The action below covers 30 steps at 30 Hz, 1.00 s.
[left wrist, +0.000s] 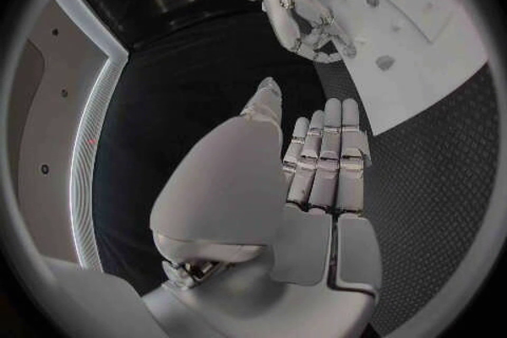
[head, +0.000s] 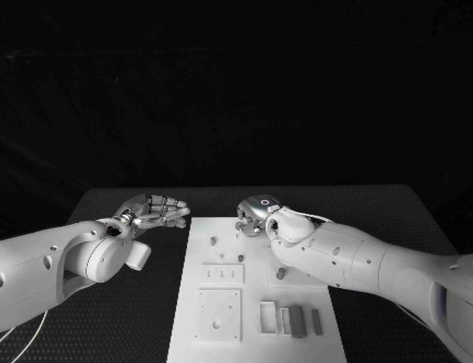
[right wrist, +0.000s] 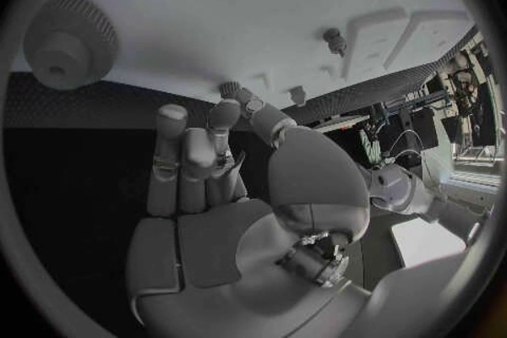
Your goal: Assemble the parts on the task board
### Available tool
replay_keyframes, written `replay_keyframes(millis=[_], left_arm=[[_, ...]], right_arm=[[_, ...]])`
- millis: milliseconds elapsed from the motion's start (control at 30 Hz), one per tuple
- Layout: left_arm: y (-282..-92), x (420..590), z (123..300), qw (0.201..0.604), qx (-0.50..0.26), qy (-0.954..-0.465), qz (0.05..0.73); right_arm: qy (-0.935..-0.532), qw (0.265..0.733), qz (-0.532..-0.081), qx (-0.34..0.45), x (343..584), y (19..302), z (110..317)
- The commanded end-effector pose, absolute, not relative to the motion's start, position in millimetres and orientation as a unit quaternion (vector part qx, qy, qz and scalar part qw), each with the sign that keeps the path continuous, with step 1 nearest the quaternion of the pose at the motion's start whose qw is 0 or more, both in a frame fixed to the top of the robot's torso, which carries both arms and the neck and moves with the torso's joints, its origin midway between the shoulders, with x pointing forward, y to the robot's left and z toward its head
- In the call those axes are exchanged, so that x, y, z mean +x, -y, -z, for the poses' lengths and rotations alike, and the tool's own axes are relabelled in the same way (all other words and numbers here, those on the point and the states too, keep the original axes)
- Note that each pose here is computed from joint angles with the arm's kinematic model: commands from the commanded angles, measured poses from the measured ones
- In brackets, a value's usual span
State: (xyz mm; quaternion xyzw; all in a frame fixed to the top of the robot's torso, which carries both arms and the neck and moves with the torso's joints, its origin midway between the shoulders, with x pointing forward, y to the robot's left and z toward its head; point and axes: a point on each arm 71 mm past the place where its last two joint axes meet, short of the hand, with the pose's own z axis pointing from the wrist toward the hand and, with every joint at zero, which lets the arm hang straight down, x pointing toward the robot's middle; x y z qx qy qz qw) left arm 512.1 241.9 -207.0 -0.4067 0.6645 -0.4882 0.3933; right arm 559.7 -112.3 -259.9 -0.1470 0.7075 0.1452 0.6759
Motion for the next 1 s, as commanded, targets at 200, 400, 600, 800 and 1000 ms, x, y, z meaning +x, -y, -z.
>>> replay_keyframes(millis=[200,400,600,800,1000], left_arm=[[-246.9,512.5,205.8,0.394,-0.407,-0.662,0.491],[-254.3,512.2,205.2,0.4,-0.411,-0.658,0.488],[-256.4,512.2,205.0,0.401,-0.411,-0.658,0.487],[-257.7,513.2,205.2,0.402,-0.412,-0.657,0.487],[-257.2,513.9,205.5,0.402,-0.411,-0.658,0.487]], right_arm=[[-0.693,0.688,-0.172,-0.129,554.3,126.9,244.1],[-0.696,0.688,-0.185,-0.094,554.3,149.7,213.3],[-0.736,0.645,-0.201,-0.039,557.7,187.9,200.1],[-0.747,0.632,-0.202,-0.04,560.2,219.2,202.3],[-0.761,0.618,-0.184,-0.069,560.8,229.7,206.4]])
